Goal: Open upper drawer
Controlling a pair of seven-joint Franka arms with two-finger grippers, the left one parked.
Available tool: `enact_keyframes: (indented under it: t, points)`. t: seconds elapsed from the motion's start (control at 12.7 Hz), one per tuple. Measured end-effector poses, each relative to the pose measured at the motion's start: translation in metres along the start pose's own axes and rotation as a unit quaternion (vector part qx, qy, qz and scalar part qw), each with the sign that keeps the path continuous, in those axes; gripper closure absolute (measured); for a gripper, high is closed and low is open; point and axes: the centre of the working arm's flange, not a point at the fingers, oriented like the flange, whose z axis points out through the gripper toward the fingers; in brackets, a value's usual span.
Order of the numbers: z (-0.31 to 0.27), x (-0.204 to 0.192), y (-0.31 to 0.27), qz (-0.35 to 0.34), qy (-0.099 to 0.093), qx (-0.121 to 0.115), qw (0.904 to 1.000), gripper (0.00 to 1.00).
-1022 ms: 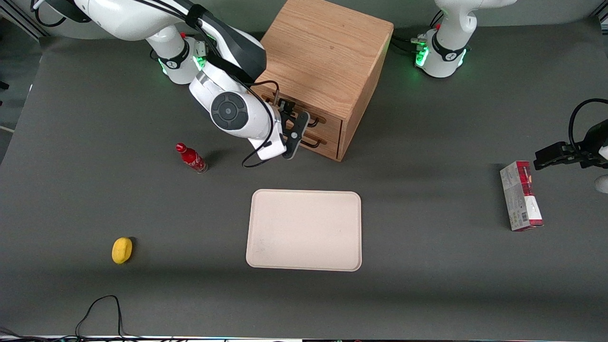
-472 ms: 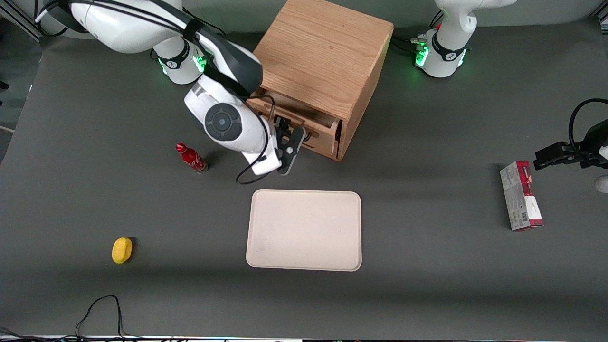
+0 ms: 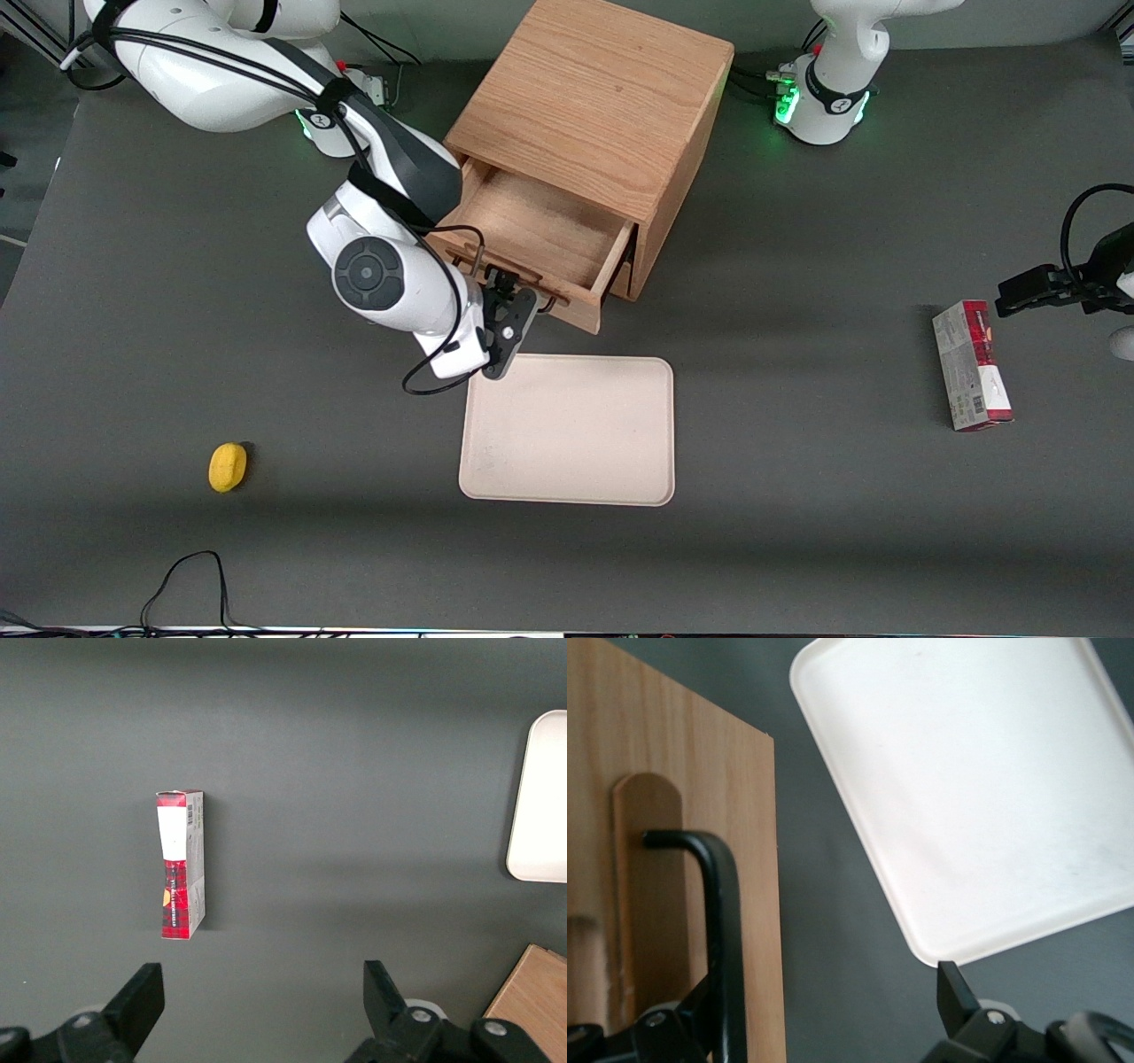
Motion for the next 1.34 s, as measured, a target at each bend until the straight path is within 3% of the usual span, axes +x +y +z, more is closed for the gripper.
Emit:
enact_keyframes:
  t: [0.31, 0.94, 1.34]
  points:
    - [-0.023, -0.013, 0.036, -0.012, 0.007, -0.02, 0.9997, 0.0]
    - [-0.037, -0.024, 0.098, 0.003, 0.035, -0.037, 0.9987, 0.0]
    - [-0.04, -0.025, 0.102, 0.004, 0.038, -0.04, 0.9984, 0.0]
